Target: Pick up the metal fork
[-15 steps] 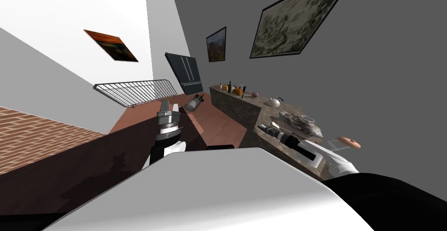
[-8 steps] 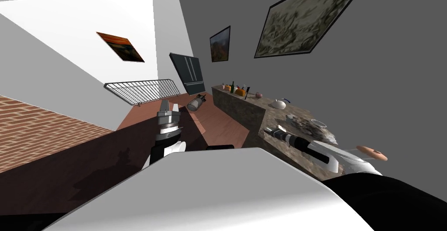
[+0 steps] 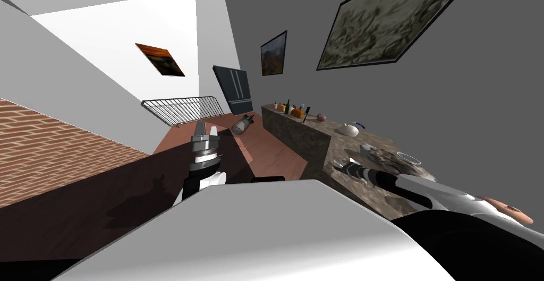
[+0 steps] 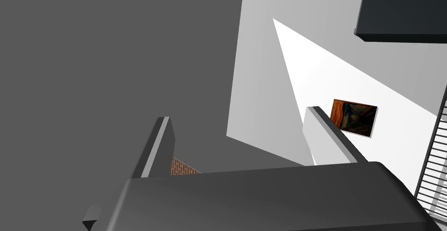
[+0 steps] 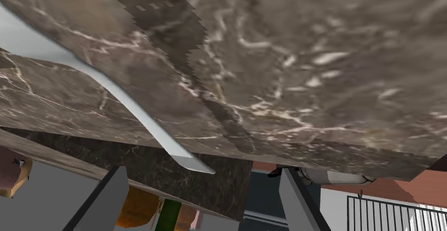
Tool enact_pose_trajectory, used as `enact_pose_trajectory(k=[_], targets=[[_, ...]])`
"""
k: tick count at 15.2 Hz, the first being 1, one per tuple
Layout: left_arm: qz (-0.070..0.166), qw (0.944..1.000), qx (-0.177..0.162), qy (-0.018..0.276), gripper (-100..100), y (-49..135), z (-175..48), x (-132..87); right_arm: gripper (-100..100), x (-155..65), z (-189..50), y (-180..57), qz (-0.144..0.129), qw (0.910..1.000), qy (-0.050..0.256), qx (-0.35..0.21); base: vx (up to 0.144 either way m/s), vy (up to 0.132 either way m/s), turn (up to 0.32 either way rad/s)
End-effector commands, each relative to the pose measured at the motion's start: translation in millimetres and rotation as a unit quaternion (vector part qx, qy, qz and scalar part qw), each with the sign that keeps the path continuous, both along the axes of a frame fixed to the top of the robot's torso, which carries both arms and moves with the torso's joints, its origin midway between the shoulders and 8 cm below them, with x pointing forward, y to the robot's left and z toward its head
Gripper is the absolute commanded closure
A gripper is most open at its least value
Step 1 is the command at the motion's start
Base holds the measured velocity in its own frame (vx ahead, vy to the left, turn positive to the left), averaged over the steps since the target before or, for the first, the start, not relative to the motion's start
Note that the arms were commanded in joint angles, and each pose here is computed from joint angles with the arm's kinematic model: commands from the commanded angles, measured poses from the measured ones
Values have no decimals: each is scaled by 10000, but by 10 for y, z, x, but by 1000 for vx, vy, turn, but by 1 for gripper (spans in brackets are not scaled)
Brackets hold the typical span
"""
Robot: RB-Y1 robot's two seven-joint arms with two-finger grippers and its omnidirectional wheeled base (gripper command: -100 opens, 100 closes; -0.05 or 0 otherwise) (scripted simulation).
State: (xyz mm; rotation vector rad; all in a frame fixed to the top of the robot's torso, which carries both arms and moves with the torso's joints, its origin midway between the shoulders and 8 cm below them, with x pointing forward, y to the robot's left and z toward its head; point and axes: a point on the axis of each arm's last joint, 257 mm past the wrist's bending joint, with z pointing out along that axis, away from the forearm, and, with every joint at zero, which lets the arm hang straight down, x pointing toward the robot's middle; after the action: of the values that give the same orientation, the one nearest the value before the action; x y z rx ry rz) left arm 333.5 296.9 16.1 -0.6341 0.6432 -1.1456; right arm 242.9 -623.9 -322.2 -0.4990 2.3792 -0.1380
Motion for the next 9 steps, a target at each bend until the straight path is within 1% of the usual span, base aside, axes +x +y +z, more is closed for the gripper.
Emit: enact_pose_trajectory(k=[1, 3, 4, 5, 7, 9], targets=[[0, 10000, 0, 0, 0, 0, 0, 0, -100, -188, -10, -246, 65, 9988, 325, -362, 54, 55, 75], [0, 10000, 0, 0, 0, 0, 0, 0, -100, -477, -10, -532, 169, 9939, 765, -777, 77, 81, 144], [0, 10000, 0, 0, 0, 0, 0, 0, -100, -484, -8, -545, 158, 9938, 769, -786, 64, 80, 71], [0, 10000, 0, 0, 0, 0, 0, 0, -100, -628, -3, -672, 199, 9904, 977, -961, 55, 69, 67], [0, 10000, 0, 0, 0, 0, 0, 0, -100, -628, -3, -672, 199, 9904, 977, -961, 35, 43, 26], [0, 10000, 0, 0, 0, 0, 0, 0, -100, -896, 10, -878, 268, 9827, 1348, -1238, 28, 42, 63]])
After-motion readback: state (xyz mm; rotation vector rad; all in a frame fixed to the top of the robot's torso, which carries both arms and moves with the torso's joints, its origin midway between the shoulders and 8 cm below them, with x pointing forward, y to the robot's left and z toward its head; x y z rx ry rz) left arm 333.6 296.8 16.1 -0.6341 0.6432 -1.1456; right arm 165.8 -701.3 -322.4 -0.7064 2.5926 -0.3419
